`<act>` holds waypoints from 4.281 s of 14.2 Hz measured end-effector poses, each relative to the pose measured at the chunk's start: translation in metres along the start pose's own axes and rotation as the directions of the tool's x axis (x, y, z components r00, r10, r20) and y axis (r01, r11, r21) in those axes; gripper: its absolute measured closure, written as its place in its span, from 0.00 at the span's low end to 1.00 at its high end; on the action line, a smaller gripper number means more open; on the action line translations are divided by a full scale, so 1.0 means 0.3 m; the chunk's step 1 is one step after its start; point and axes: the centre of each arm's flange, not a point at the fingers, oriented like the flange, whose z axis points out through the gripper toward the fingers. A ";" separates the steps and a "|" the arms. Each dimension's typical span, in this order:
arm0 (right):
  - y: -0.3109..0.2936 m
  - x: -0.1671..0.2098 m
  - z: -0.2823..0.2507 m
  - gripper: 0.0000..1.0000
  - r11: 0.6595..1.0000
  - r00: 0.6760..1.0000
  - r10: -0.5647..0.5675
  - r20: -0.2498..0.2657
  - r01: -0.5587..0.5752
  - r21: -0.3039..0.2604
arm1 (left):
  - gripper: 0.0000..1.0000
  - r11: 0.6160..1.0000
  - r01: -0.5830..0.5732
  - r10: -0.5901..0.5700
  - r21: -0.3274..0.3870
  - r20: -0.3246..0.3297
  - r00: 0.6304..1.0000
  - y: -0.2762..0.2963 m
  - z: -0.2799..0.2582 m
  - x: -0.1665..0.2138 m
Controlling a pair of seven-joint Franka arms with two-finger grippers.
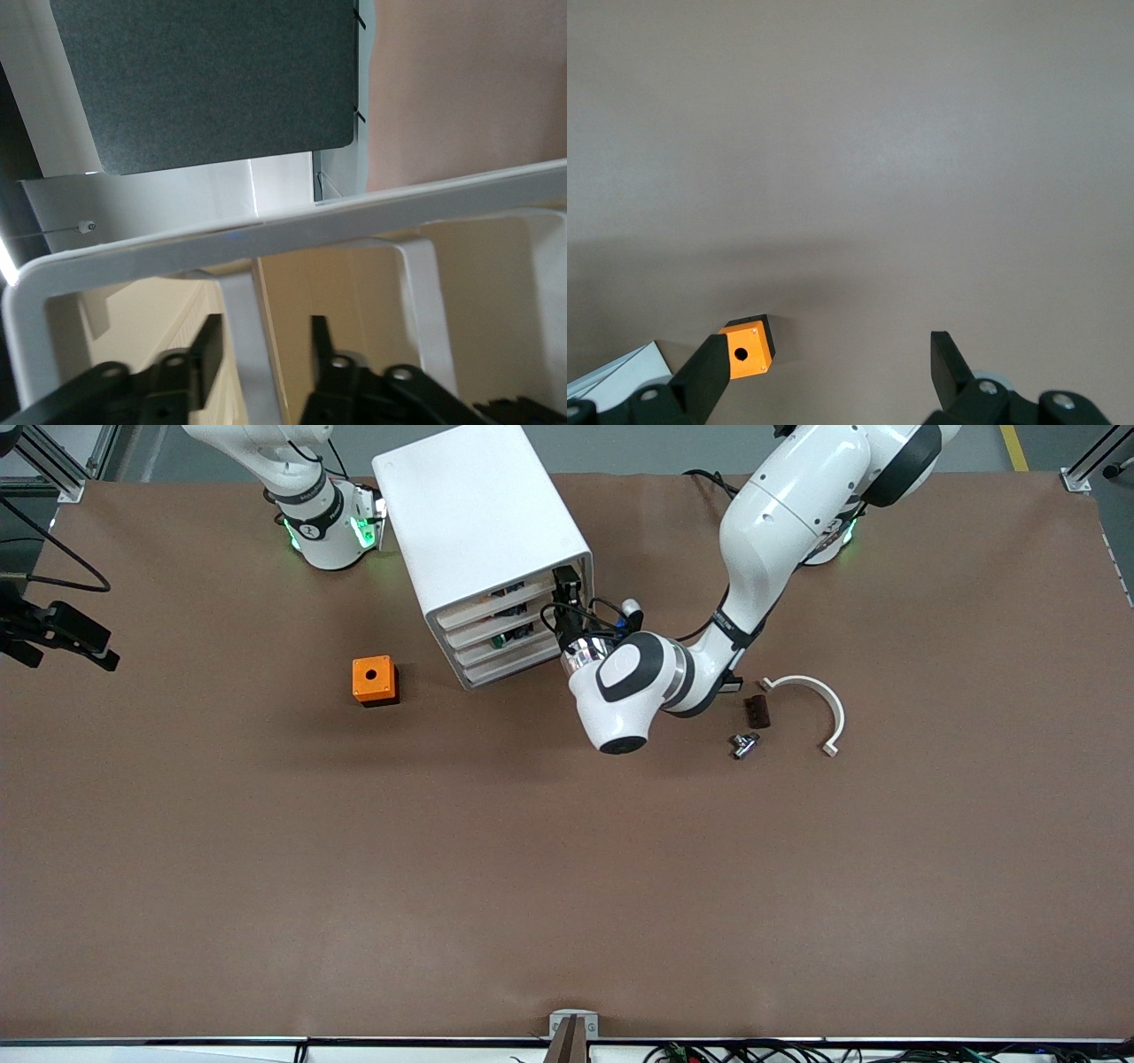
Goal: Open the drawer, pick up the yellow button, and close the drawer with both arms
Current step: 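Grasp the drawer handle with the left gripper and pull it open, then withdraw the left gripper while the right gripper reaches into the drawer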
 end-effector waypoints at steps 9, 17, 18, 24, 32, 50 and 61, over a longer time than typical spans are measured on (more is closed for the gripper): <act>0.000 0.000 0.002 0.00 1.000 1.000 0.000 0.001 0.000 0.000 | 0.81 1.000 0.001 -0.001 0.002 0.005 1.000 0.001 -0.011 0.006; -0.005 0.001 0.004 0.00 1.000 1.000 0.020 0.002 -0.020 0.000 | 0.81 1.000 0.013 -0.011 -0.016 0.124 0.992 0.013 -0.242 0.111; -0.012 0.001 0.005 0.00 1.000 1.000 0.028 0.003 -0.028 0.000 | 0.81 1.000 0.016 -0.013 -0.020 0.146 0.989 0.015 -0.286 0.135; -0.159 0.007 0.031 0.00 0.988 0.988 0.154 0.018 -0.154 -0.001 | 0.81 0.999 0.019 -0.008 -0.043 0.240 0.971 0.008 -0.469 0.236; -0.484 -0.030 0.069 0.00 0.936 0.935 0.351 0.048 -0.351 -0.007 | 0.30 0.988 -0.118 0.139 -0.098 0.257 0.956 -0.010 -0.532 0.257; -1.316 -0.318 0.295 0.00 0.756 0.738 0.648 0.187 -0.653 -0.043 | 0.00 0.136 -0.913 0.685 -0.384 -0.629 0.367 -0.567 -0.996 0.397; -1.560 -0.451 0.554 0.00 0.648 0.631 0.751 0.191 -0.761 -0.033 | 0.00 0.112 -0.952 0.342 -0.284 -0.889 0.305 -0.545 -0.980 0.283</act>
